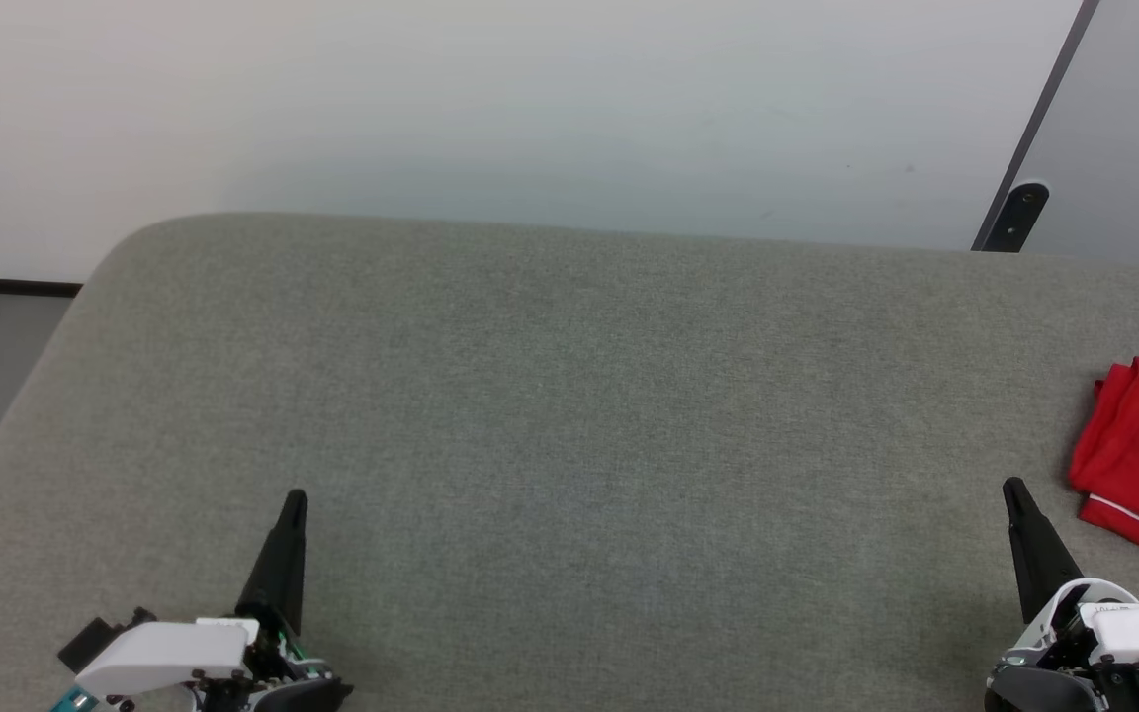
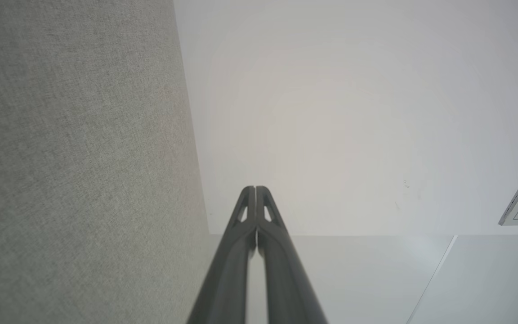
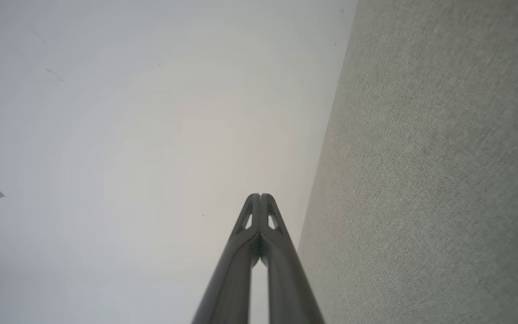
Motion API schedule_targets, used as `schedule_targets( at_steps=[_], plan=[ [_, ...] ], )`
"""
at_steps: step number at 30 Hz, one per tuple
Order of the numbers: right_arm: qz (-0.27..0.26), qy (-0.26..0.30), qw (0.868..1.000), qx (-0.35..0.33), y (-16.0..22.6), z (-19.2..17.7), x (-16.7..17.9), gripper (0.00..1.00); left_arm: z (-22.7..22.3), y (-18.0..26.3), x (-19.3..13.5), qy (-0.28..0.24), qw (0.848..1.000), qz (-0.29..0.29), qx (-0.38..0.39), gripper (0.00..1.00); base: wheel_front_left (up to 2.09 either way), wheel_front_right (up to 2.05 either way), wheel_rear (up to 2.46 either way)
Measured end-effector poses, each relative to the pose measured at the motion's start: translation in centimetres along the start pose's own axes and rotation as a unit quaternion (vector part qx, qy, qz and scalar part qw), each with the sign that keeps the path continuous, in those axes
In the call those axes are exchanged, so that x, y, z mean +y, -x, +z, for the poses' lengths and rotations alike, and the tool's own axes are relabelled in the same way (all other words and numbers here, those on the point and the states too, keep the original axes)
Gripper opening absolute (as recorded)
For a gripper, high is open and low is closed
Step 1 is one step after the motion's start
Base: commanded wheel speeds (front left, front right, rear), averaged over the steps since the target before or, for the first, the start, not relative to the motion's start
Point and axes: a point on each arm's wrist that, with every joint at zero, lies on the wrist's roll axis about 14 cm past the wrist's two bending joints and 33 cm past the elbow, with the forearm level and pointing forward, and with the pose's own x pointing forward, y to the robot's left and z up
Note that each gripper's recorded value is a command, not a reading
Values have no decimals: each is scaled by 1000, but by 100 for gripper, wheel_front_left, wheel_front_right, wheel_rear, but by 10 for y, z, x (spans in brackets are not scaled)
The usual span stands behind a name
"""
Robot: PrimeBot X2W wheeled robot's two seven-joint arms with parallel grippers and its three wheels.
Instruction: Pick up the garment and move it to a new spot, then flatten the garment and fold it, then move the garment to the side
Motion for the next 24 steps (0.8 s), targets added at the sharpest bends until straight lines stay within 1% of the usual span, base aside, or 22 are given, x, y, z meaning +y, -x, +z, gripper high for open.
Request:
schedule_targets(
  at_steps=[24],
  plan=[
    [0,0,1000,0,0,0,0,0,0,0,0,0,1000,0,0,0,0,0,0]
  ],
)
